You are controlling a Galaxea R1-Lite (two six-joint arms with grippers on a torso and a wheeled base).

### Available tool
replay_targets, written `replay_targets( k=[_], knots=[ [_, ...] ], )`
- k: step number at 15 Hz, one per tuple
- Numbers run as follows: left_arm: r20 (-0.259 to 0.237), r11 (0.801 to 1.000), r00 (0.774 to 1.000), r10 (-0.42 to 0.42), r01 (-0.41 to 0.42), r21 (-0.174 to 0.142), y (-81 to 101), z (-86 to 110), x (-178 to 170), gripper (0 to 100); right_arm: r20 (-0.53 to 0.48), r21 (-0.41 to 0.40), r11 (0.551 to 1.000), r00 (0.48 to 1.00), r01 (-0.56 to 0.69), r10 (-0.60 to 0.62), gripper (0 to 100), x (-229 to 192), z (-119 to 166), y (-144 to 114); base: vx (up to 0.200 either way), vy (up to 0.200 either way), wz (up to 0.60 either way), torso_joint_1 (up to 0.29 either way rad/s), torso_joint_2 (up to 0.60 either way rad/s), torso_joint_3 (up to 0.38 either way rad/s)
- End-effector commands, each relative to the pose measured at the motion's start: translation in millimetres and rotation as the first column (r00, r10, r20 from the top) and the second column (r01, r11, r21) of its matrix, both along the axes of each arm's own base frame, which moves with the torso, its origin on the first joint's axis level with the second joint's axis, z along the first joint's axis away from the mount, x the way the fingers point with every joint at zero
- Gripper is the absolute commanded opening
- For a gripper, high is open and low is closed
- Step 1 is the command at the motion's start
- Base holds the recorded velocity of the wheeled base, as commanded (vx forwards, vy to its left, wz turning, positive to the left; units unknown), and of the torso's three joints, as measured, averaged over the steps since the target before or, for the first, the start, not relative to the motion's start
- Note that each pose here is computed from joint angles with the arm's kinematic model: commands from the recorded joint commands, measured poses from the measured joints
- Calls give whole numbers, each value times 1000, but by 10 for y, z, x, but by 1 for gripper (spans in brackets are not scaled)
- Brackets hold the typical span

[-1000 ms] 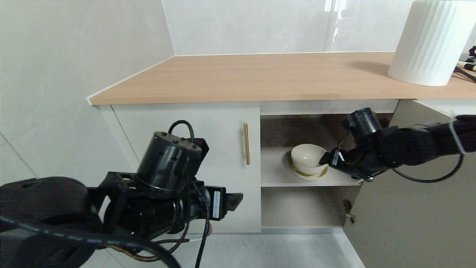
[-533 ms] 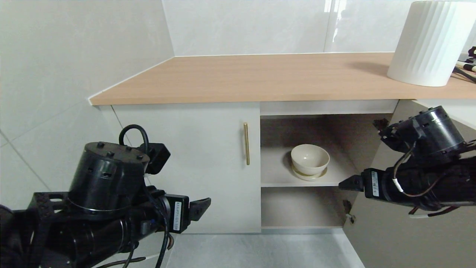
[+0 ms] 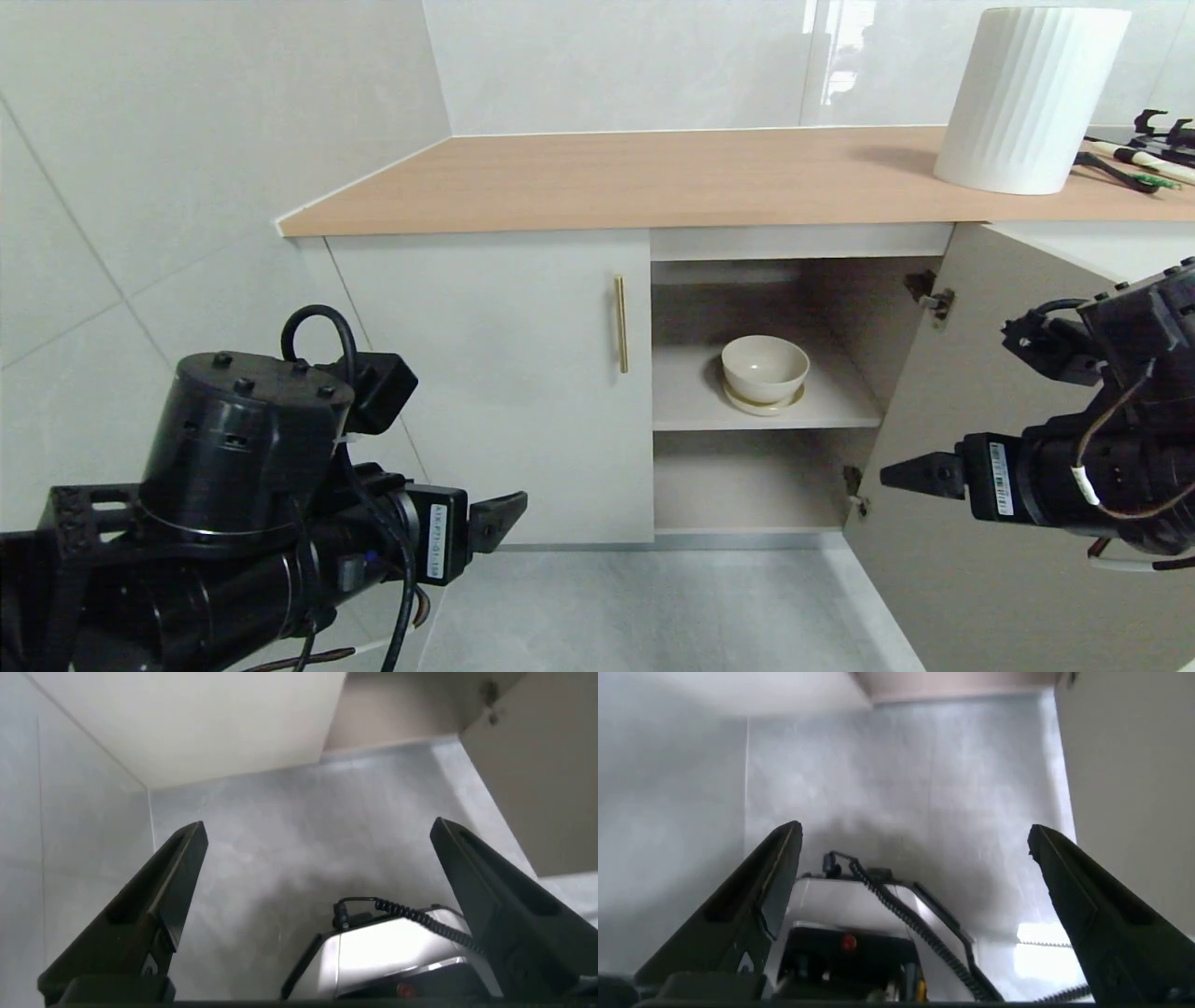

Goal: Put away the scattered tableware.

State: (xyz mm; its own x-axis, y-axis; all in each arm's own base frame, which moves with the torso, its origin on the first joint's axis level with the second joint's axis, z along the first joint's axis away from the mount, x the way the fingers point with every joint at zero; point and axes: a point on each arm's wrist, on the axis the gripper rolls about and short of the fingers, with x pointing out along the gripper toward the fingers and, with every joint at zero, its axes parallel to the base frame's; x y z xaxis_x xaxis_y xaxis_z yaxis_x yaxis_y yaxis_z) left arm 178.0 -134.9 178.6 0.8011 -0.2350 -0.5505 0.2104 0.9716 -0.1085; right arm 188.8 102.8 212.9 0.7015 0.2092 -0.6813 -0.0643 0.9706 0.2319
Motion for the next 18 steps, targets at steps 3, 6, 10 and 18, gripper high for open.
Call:
replay_targets(
  k=[3, 6, 10, 18],
  knots=[
    [-5, 1000, 1000, 1, -1, 4, -6, -17, 7, 100, -67, -65, 996, 996, -58, 53, 100, -71, -100, 37, -200, 0, 0, 5, 2, 2],
    [-7, 1000, 1000, 1, -1, 5, -8, -20, 9, 100, -80, -75, 995, 995, -64, 58, 100, -68, -119, 50, -200, 0, 0, -1, 7, 2],
    [-15, 1000, 1000, 0, 0, 13, -11, -43, 14, 100, -80, -77, 995, 995, -63, 57, 100, -69, -123, 49, -100, 0, 0, 0, 0, 2],
    [-23, 1000, 1000, 3, -2, 19, -35, -73, 44, 100, -75, -80, 995, 996, -53, 47, 100, -64, -115, 38, 0, -75, 0, -2, 2, 0]
  ],
)
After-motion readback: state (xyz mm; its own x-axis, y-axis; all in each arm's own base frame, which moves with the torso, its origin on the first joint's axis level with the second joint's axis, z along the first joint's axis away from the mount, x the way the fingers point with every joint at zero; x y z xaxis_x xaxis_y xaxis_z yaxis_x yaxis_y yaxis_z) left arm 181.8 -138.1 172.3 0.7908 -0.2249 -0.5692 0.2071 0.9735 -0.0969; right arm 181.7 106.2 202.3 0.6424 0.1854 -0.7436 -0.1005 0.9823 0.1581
